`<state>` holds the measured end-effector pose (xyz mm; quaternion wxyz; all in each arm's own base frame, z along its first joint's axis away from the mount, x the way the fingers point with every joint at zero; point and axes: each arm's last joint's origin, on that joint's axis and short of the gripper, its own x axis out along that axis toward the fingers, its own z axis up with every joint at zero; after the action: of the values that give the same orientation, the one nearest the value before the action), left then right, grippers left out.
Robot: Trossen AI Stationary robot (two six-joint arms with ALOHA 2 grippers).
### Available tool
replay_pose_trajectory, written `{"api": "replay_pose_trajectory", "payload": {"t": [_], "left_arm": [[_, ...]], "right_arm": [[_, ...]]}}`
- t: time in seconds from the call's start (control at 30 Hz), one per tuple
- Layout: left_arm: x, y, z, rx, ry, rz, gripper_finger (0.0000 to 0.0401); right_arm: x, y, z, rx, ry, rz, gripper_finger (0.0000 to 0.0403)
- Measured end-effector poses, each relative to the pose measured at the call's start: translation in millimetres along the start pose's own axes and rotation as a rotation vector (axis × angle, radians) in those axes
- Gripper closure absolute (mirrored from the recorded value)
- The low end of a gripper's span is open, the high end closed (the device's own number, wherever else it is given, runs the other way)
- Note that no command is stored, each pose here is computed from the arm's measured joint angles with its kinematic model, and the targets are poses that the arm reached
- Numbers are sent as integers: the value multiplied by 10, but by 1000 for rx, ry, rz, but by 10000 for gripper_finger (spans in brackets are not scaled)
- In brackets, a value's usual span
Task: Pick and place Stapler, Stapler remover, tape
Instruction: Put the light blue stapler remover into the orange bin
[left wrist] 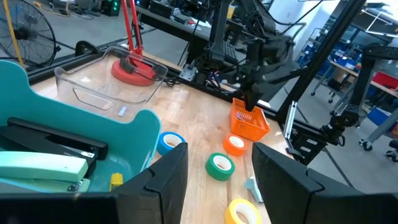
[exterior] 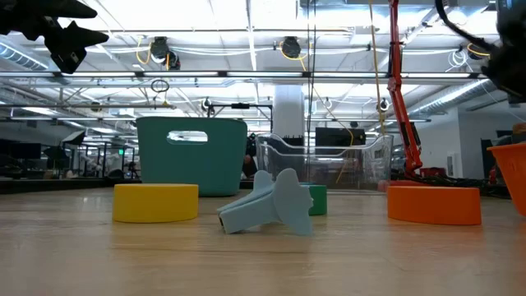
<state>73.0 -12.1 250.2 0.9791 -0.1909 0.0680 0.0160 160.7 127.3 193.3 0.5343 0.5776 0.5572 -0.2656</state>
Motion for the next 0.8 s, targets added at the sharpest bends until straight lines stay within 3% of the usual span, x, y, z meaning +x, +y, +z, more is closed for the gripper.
{"api": "replay_pose_trajectory", "payload": {"t": [0.2,0.43,0.63,0.8], "left_arm": [[0,0,0,0,0,0,221],[0,-4,8,-8,-8,-6,221],[-1,-19,38,-18,-37,-24,221],[-8,-53,116,-42,-113,-60,222]], "right_arm": [[-212,132,-62,-58,-43,298,367],[-386,374,-90,-261,-230,644,389],[-499,501,-73,-464,-476,777,399],[-584,543,4,-617,-641,771,399]]}}
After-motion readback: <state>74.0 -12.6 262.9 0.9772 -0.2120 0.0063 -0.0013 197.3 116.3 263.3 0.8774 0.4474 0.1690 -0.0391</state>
